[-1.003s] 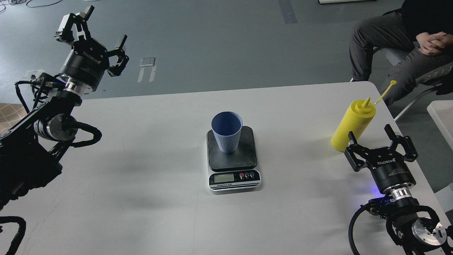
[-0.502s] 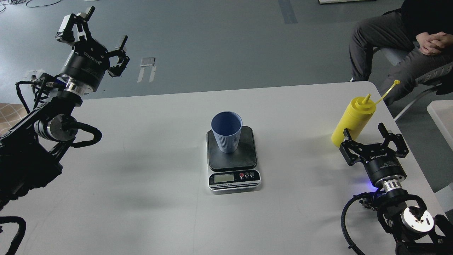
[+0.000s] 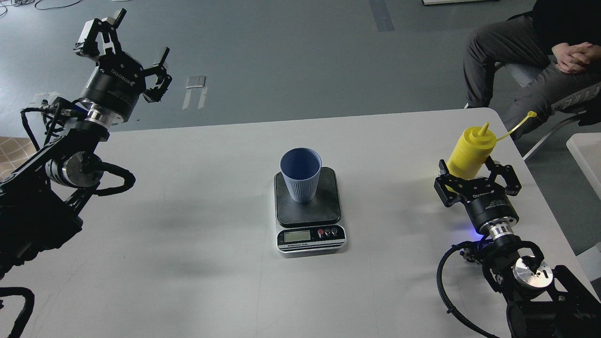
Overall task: Pour seasoning into cup on scale with both arms
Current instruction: 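Lower the right gripper to the yellow squeeze bottle and grasp it, then lift the yellow bottle and tip it nozzle-down over the blue cup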
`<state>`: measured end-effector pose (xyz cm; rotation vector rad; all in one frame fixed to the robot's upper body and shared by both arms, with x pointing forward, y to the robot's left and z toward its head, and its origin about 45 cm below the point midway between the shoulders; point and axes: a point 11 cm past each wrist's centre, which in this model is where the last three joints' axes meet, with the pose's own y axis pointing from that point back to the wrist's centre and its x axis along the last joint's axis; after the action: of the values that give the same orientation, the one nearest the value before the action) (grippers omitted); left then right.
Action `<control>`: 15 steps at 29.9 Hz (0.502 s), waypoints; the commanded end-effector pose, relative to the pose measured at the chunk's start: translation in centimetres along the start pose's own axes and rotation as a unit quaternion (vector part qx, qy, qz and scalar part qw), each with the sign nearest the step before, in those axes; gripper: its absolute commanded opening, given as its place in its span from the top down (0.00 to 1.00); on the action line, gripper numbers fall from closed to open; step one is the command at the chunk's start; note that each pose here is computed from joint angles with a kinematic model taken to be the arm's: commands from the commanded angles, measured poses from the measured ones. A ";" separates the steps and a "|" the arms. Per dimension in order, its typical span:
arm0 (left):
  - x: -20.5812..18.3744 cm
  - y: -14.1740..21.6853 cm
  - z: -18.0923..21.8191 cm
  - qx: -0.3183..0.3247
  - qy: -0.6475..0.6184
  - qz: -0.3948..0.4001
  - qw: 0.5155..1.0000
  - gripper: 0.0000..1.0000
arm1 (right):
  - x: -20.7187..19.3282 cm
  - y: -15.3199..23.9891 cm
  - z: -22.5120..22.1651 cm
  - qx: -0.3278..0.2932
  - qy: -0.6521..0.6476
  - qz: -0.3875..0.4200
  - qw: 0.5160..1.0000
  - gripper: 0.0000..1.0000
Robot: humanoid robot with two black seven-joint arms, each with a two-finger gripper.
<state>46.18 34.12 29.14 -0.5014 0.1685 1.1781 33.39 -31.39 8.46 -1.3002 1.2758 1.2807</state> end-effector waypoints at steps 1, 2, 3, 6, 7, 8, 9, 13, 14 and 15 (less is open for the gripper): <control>0.0 0.0 0.0 0.001 0.000 0.001 1.000 0.02 | 0.0 -0.2 0.2 -0.004 0.006 0.001 1.000 0.62; 0.0 0.0 0.0 0.001 0.000 0.001 1.000 0.02 | -0.1 -0.1 0.2 -0.004 0.006 -0.001 1.000 0.62; 0.0 0.0 0.0 0.001 0.000 0.001 1.000 0.02 | -0.2 -0.2 0.1 -0.004 0.007 -0.002 1.000 0.63; 0.0 0.0 0.0 0.000 0.000 0.001 1.000 0.02 | -0.6 -0.3 0.2 -0.005 0.006 -0.008 1.000 0.65; 0.0 0.0 0.0 -0.001 0.000 0.000 1.000 0.02 | -0.8 -0.4 0.2 -0.006 0.008 -0.012 1.000 0.65; 0.0 0.0 0.0 -0.001 0.000 0.000 1.000 0.02 | -1.0 -0.4 0.0 -0.007 0.011 -0.014 1.000 0.65; 0.0 0.0 0.0 -0.001 0.000 0.000 1.000 0.02 | -1.6 -0.5 -0.2 -0.007 0.016 -0.023 1.000 0.66; 0.0 0.0 0.0 0.000 0.000 0.000 1.000 0.02 | -5.4 -1.5 -1.7 -0.035 0.098 -0.065 0.992 0.66; 0.0 0.0 0.0 0.000 -0.001 0.000 1.000 0.02 | -6.2 -1.9 -1.7 -0.043 0.120 -0.073 0.989 0.66; 0.0 0.0 0.0 0.000 0.001 0.000 1.000 0.02 | -8.5 -2.8 -1.4 -0.062 0.169 -0.100 0.979 0.67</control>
<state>46.18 34.14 29.16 -0.5023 0.1681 1.1785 35.19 -32.35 13.18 -1.5241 1.2633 1.1559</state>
